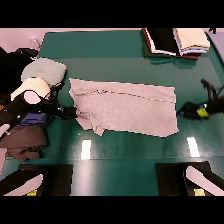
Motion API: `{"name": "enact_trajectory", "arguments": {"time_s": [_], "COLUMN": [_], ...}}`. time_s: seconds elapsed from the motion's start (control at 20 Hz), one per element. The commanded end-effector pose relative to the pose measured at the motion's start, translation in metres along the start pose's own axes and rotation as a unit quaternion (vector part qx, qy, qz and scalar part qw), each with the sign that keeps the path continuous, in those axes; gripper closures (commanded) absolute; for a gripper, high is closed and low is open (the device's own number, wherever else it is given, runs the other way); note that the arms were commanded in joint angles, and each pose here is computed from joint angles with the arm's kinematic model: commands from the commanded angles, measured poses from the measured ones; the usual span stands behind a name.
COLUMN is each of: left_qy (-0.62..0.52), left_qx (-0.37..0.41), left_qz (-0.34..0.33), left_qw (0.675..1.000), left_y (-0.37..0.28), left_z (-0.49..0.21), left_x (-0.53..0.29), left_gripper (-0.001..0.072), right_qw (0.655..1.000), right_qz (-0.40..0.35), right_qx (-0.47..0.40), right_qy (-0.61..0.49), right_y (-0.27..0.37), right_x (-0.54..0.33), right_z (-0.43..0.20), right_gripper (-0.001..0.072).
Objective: Fold the shirts.
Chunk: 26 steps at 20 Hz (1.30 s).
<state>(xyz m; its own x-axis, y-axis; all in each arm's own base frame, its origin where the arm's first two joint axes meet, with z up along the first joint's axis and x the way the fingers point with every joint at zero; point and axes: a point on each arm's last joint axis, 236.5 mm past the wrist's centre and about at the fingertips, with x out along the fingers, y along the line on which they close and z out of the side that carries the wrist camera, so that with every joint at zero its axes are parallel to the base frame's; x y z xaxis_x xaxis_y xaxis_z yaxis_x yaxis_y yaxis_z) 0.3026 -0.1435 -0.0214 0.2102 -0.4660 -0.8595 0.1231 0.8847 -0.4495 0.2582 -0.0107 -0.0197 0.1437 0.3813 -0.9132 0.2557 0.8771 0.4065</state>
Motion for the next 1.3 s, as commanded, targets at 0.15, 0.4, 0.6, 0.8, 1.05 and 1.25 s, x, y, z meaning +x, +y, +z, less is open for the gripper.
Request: {"name": "enact_trajectory", "arguments": {"time_s": [0.15,0.4,0.6,0.8,1.05,1.25], "left_qy": [-0.003,0.0,0.039,0.056,0.079,0.028], "left_qx": [0.021,0.021,0.028,0.057,0.062,0.065], "left_qz": [0.002,0.002,0.008,0.061,0.062,0.064], "left_qw": [1.0,1.0,0.999,0.995,0.993,0.995], "left_y": [-0.007,-0.007,-0.005,0.006,-0.006,-0.005], "left_z": [-0.004,-0.006,-0.025,-0.055,-0.094,-0.066], "left_x": [-0.018,-0.018,-0.021,-0.061,-0.097,-0.09], "left_gripper": [0.0688,0.0688,0.0688,0.0689,0.0688,0.0689], "right_qw": [0.992,0.997,0.999,0.996,0.988,0.988], "right_qz": [0.022,0.043,0.041,-0.041,-0.107,-0.104], "right_qx": [0.096,0.055,0.001,-0.067,-0.11,-0.112], "right_qy": [0.076,0.031,0.034,0.044,0.016,-0.008], "right_y": [-0.028,0.006,0.021,0.003,-0.008,-0.005], "right_x": [0.047,0.068,0.072,0.028,-0.02,-0.021], "right_z": [-0.078,-0.056,-0.056,-0.058,-0.073,-0.057], "right_gripper": [0.0225,0.0348,0.0701,0.0702,0.0702,0.0703]}}
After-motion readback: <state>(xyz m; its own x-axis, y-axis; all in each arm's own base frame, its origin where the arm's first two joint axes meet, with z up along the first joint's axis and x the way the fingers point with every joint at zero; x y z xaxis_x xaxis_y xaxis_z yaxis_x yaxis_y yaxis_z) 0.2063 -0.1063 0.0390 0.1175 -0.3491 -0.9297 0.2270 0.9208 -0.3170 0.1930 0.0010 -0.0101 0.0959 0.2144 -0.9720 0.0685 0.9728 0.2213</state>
